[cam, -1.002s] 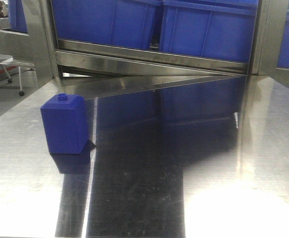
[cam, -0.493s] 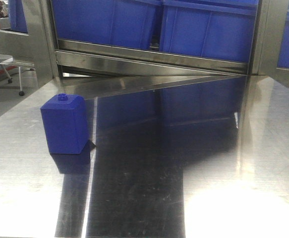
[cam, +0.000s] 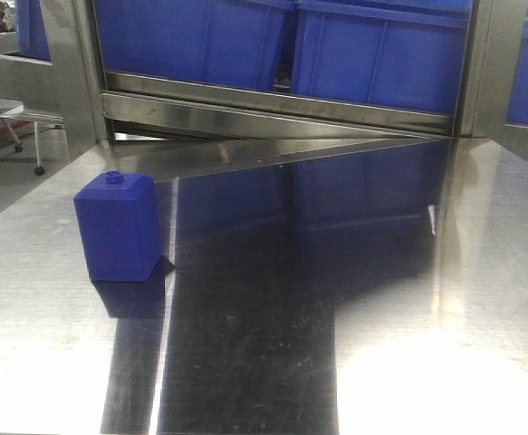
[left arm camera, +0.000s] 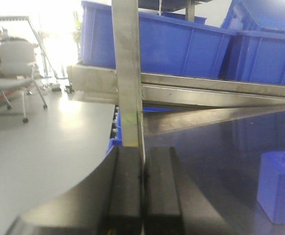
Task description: Pick and sort blue part to right shelf
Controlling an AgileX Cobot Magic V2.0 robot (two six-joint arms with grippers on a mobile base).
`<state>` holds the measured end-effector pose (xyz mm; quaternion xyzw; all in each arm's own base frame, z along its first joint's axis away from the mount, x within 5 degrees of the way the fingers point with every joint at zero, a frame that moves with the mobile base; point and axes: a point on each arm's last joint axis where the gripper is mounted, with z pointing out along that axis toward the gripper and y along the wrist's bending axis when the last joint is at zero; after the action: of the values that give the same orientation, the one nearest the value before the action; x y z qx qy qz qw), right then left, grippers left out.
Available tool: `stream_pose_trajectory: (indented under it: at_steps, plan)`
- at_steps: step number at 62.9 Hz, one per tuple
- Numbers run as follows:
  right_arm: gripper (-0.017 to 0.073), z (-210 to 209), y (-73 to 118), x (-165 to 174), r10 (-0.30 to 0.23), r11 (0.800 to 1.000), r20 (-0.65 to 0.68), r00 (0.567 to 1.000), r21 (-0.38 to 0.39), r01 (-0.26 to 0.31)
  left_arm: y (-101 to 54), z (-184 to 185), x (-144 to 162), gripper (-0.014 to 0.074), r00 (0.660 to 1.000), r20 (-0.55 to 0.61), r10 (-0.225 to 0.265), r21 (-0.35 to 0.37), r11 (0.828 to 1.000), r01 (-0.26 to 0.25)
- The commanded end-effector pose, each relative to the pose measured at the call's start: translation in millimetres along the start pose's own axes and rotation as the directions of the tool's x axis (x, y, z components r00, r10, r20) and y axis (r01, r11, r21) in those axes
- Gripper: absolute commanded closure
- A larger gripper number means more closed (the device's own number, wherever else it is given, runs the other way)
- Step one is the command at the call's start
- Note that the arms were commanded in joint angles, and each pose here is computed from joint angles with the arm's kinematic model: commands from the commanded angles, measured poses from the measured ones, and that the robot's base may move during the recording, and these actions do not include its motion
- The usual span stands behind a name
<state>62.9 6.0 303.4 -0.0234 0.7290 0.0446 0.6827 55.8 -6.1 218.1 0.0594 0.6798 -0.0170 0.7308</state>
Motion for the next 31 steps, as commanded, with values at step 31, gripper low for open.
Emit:
stream_pose_trajectory:
  at_steps: [31]
  plan:
    - [0.0151,-2,0.2,-17,-0.013,1.0,0.112,0.994,0.004,0.013,4.7,44,-88,0.047,0.963,-0.068,-0.261,-0.005,0.965,0.262]
